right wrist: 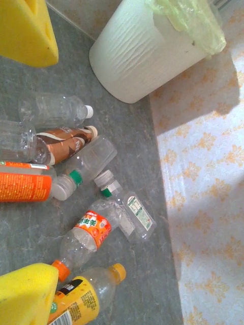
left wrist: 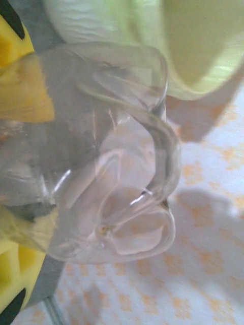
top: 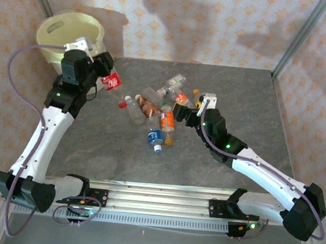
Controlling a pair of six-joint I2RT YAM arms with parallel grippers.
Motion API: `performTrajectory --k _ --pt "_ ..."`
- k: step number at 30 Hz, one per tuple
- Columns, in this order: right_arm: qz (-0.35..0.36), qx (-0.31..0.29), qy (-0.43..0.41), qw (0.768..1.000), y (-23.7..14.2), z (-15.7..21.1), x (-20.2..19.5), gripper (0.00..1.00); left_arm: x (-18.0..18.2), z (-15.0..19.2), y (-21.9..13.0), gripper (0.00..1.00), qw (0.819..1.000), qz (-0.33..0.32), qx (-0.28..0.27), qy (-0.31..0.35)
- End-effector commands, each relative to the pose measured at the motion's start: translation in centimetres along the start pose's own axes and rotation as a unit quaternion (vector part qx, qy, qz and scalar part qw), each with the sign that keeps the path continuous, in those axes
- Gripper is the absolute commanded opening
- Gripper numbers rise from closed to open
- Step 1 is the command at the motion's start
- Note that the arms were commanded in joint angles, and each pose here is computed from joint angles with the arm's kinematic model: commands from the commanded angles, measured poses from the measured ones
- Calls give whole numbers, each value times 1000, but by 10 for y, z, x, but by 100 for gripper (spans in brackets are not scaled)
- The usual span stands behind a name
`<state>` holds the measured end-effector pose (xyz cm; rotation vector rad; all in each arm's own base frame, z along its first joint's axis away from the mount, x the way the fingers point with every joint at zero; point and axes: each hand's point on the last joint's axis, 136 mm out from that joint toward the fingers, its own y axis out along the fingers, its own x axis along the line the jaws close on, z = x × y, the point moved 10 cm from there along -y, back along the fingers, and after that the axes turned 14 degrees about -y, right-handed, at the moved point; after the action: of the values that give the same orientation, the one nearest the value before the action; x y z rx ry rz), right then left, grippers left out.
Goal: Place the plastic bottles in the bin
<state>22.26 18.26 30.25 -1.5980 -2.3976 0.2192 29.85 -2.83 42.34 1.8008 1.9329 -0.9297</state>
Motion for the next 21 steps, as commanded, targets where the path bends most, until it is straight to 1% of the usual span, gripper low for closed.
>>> performTrajectory --k 1,5,7,11,13,16,18,21 --pt "-14 -39 11 999 -3 -21 6 99 -18 -31 -6 38 996 -18 -75 52" --pt "-11 -35 15 999 -5 -20 4 99 -28 -67 -3 38 979 -62 -179 80" --pt "-8 -34 15 999 -6 -18 3 99 -32 -86 2 39 969 -74 -221 87" --pt "0 -33 16 999 -9 -15 0 99 -24 -125 16 38 945 -109 -300 68" --pt "3 -32 17 999 -9 -14 -1 99 -16 -144 27 38 936 -123 -327 50" --pt "7 -29 15 999 -9 -13 -1 99 -5 -168 47 38 927 -140 -347 33" --pt "8 -29 14 999 -10 -13 -2 99 1 -178 62 38 921 -148 -358 34" --pt "12 -29 16 999 -10 -13 -2 99 3 -187 86 39 916 -153 -366 67"
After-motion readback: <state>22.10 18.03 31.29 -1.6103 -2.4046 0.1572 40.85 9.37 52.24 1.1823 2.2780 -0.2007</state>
